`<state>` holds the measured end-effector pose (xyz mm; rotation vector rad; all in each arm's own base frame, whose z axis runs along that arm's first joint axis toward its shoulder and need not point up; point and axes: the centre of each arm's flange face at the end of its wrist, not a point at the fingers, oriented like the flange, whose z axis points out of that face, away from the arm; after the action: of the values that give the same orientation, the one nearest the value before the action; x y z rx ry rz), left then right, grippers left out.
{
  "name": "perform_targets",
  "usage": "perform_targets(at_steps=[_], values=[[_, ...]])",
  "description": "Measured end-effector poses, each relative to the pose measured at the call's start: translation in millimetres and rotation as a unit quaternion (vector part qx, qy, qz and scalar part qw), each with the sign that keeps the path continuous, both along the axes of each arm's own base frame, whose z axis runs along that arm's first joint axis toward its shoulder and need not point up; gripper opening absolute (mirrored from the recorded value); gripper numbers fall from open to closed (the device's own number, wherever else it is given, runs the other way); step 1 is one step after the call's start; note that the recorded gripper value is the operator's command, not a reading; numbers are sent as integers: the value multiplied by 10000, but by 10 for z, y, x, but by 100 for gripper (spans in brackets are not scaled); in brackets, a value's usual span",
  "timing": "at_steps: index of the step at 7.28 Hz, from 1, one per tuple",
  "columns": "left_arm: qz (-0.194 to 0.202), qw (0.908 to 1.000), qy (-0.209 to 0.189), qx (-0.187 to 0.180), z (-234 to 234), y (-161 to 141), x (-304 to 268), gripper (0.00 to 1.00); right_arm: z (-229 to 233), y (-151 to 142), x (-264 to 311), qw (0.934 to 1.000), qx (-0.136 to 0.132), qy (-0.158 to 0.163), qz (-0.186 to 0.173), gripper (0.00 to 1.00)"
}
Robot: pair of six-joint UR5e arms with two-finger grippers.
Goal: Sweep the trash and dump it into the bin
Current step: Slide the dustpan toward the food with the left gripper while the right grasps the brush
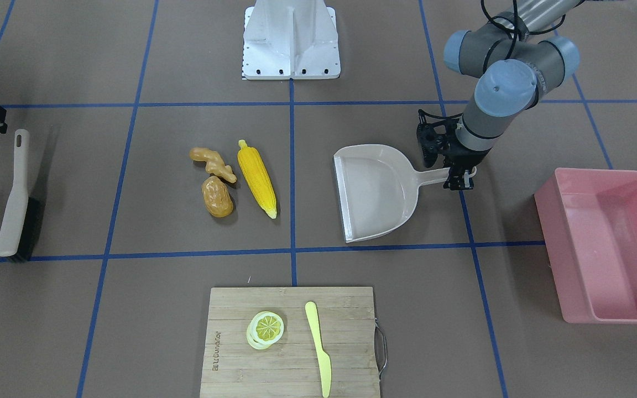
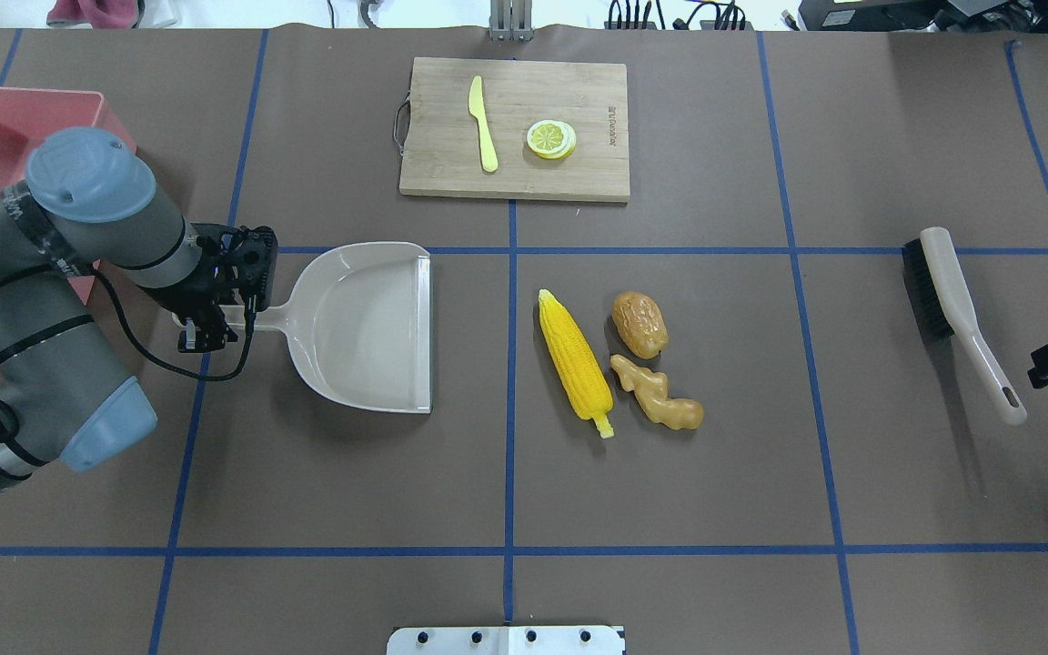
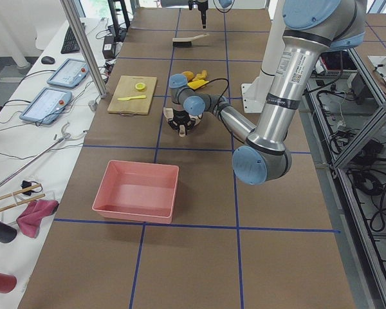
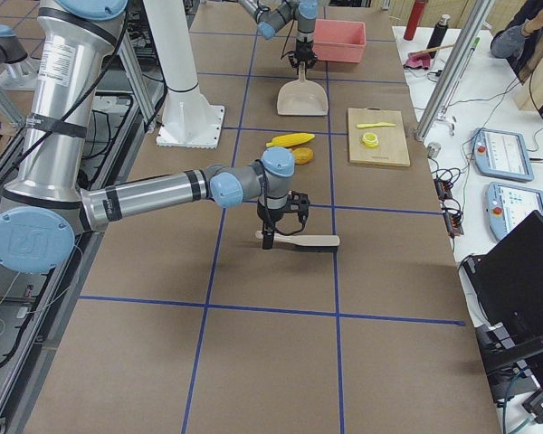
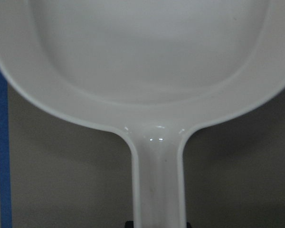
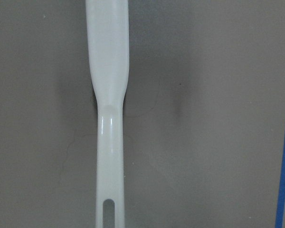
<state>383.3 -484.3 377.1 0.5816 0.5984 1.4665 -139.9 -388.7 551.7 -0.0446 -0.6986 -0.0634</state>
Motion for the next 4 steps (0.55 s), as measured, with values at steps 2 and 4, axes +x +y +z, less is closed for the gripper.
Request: perform_targets(at_steps=[2,4], values=[[-229,9997,-58,-76,-169,-148,-296,0,38,-190,-193,9996,263,-95,28,100],[-232,9994,-195,-184,-433,-233,-201,0,-31,-329,-291,9993,334,-165,62,100]])
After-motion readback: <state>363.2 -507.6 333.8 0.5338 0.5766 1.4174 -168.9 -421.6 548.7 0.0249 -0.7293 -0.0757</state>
